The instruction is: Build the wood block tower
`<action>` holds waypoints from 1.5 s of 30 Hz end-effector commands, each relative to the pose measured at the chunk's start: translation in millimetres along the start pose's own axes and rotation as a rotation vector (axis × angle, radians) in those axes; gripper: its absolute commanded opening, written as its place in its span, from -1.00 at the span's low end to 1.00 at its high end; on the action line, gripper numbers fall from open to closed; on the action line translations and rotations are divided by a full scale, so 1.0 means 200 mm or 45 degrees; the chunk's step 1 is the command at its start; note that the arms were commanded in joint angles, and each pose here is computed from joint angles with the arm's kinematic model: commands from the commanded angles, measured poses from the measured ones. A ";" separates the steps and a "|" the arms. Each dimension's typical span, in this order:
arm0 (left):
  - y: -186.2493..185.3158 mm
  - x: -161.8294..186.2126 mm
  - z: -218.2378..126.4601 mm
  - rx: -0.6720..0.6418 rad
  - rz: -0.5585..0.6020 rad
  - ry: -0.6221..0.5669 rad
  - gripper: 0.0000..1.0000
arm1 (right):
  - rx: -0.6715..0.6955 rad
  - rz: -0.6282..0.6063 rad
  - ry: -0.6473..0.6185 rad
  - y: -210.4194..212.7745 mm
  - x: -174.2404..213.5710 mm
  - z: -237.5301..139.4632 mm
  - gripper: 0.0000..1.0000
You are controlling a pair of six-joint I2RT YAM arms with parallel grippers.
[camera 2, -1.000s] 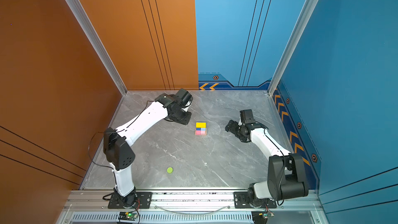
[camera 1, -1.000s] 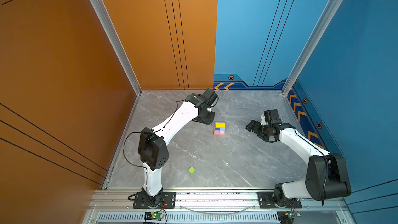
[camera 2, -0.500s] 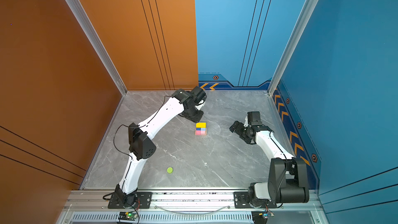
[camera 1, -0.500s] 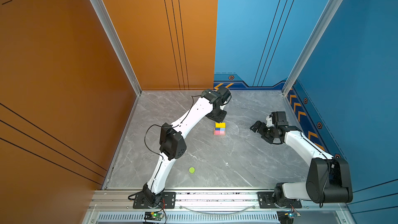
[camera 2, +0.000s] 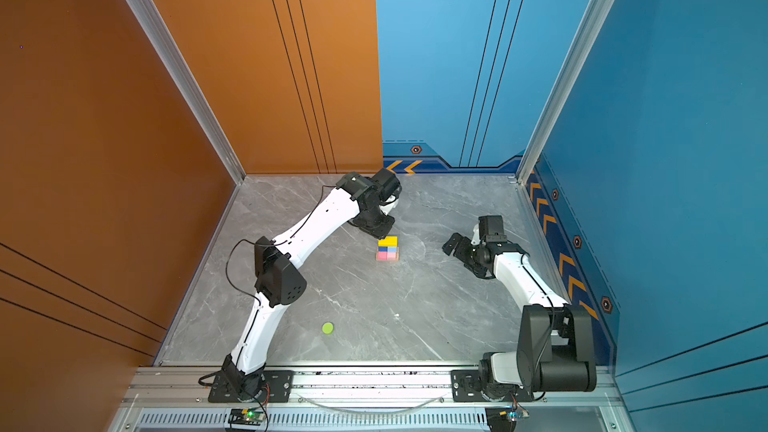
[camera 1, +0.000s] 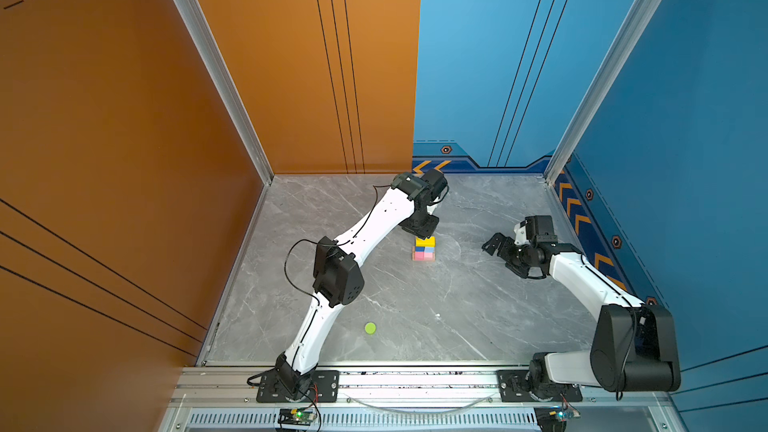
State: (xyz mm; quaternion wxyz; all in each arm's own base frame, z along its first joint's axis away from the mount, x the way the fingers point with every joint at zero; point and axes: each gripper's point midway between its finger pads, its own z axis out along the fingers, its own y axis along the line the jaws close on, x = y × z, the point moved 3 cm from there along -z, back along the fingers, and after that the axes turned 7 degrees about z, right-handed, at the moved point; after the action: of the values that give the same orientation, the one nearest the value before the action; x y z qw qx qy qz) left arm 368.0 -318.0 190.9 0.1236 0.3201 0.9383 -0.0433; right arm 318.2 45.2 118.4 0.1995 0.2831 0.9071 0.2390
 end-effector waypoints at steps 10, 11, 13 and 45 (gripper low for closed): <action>-0.04 -0.02 0.06 0.014 0.025 0.024 -1.00 | 0.005 0.002 0.010 -0.04 0.02 -0.01 1.00; -0.03 -0.02 0.06 0.011 0.021 0.023 -1.00 | 0.006 0.003 0.010 -0.04 0.02 -0.01 1.00; -0.03 -0.03 0.07 0.009 0.019 0.025 -1.00 | 0.007 0.003 0.011 -0.04 0.02 -0.01 1.00; -0.05 -0.04 0.19 -0.023 0.040 0.072 -1.00 | 0.006 0.018 0.033 -0.07 0.03 0.02 1.00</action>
State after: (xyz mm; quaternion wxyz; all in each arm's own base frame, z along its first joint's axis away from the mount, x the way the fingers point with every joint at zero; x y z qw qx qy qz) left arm 378.5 -338.1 161.6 0.1127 0.3282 0.9371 -0.0387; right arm 313.5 40.2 111.2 0.1917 0.2919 0.9064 0.2377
